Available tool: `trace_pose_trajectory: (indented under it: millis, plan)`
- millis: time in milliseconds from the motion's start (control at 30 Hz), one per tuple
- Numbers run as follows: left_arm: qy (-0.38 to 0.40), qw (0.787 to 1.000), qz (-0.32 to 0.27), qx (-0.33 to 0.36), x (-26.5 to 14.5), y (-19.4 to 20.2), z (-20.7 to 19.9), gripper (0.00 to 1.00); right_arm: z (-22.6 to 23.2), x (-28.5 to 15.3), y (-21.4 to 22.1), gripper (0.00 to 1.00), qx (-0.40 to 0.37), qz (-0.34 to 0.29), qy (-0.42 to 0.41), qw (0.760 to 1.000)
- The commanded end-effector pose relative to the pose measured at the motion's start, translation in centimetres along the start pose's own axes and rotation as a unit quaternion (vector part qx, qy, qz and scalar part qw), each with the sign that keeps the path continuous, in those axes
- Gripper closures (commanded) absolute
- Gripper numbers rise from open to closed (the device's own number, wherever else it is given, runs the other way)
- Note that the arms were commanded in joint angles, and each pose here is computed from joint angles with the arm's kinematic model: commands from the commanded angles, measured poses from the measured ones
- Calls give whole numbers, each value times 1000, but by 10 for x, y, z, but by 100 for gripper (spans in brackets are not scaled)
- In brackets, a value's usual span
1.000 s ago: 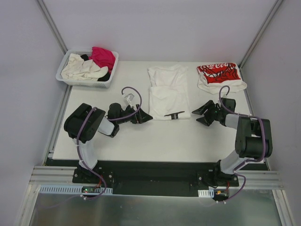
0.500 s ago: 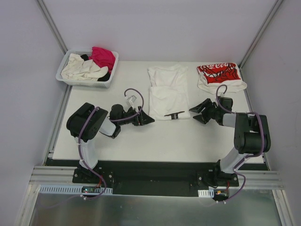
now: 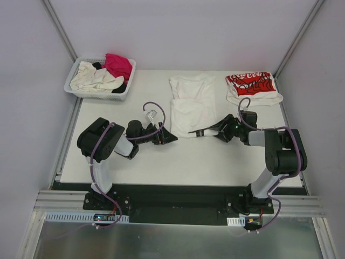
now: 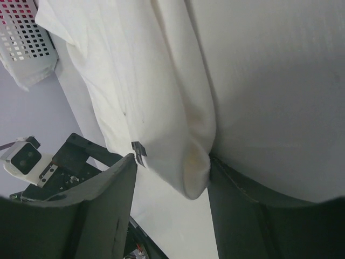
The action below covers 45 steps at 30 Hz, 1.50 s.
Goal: Fold and stack the t-shirts
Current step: Grab one side of the 2/3 rectangular tshirt with both arms
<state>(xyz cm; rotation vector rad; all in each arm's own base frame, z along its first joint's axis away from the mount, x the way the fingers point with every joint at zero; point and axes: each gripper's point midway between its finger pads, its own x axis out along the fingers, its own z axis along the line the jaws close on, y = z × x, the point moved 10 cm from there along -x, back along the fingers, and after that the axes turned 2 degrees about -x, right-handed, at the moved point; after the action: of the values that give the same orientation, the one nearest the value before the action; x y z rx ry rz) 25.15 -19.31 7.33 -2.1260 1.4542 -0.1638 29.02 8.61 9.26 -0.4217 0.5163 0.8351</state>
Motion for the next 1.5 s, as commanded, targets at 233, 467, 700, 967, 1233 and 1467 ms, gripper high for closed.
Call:
trace_pose_trajectory:
  millis: [233, 467, 700, 967, 1233, 1467]
  plan:
    - [22, 999, -2, 24, -4, -3, -14, 18, -14, 2, 5, 62, 12, -36, 55, 998]
    - [18, 999, 0, 26, -8, -1, -15, 18, -17, -3, 9, 99, 9, -50, 63, 997]
    - [14, 1000, -3, 27, -10, -1, -17, 18, -19, -20, 18, 99, -2, -81, 75, 994]
    - [-31, 999, -5, 18, -2, 13, -16, 18, -17, -29, 24, 99, -5, -81, 80, 993]
    - [-141, 990, -5, 10, 13, 34, -25, 16, -15, -27, 33, 99, -4, -77, 71, 995]
    - [-196, 980, -26, -11, 12, 40, -26, 17, -11, -29, 38, 99, -6, -79, 61, 995]
